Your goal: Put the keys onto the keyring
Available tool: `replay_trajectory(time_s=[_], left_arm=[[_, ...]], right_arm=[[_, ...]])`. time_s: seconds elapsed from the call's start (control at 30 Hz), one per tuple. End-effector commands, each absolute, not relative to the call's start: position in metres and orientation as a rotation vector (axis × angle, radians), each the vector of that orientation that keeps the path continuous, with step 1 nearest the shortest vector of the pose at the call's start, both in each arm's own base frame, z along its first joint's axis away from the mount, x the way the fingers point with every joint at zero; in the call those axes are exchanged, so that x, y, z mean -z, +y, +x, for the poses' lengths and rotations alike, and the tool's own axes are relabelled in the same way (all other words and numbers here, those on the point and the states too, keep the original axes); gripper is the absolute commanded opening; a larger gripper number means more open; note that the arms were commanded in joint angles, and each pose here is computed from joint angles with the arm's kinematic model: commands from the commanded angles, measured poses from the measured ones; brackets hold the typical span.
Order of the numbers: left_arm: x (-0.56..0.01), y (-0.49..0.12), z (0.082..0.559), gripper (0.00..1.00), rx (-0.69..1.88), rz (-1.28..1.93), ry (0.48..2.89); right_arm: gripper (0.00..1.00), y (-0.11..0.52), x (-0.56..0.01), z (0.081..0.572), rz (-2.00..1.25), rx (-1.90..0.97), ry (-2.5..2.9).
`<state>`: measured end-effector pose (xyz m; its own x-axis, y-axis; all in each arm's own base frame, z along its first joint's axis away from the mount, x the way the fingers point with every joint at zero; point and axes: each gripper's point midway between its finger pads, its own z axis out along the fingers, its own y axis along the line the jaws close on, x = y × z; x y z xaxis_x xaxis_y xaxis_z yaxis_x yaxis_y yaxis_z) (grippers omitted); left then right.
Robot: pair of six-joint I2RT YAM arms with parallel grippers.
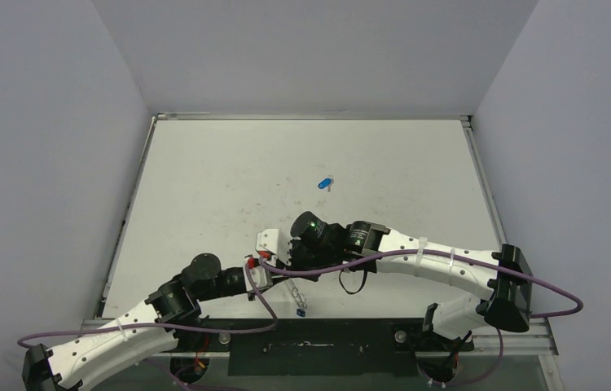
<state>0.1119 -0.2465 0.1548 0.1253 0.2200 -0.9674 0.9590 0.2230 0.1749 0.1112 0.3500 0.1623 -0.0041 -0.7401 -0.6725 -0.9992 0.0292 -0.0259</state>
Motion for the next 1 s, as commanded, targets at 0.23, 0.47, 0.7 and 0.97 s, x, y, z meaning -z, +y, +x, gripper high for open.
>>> replay_trajectory(time_s=[0.23, 0.47, 0.7, 0.97], left_arm=[[-0.190, -0.251, 0.108, 0.08, 0.848, 1.196, 1.233], [-0.191, -0.247, 0.108, 0.15, 0.837, 1.197, 1.242], [-0.192, -0.248, 0.109, 0.19, 0.836, 1.194, 1.239], [-0.195, -0.247, 0.108, 0.10, 0.835, 1.191, 1.227]], right_arm=[[0.00, 0.358, -0.189, 0.110, -1.717, -0.704, 1.701], [0.00, 0.358, -0.190, 0.111, -1.715, -0.703, 1.702], [0.00, 0.359, -0.190, 0.111, -1.714, -0.703, 1.702], [0.00, 0.359, -0.186, 0.111, -1.723, -0.698, 1.708]])
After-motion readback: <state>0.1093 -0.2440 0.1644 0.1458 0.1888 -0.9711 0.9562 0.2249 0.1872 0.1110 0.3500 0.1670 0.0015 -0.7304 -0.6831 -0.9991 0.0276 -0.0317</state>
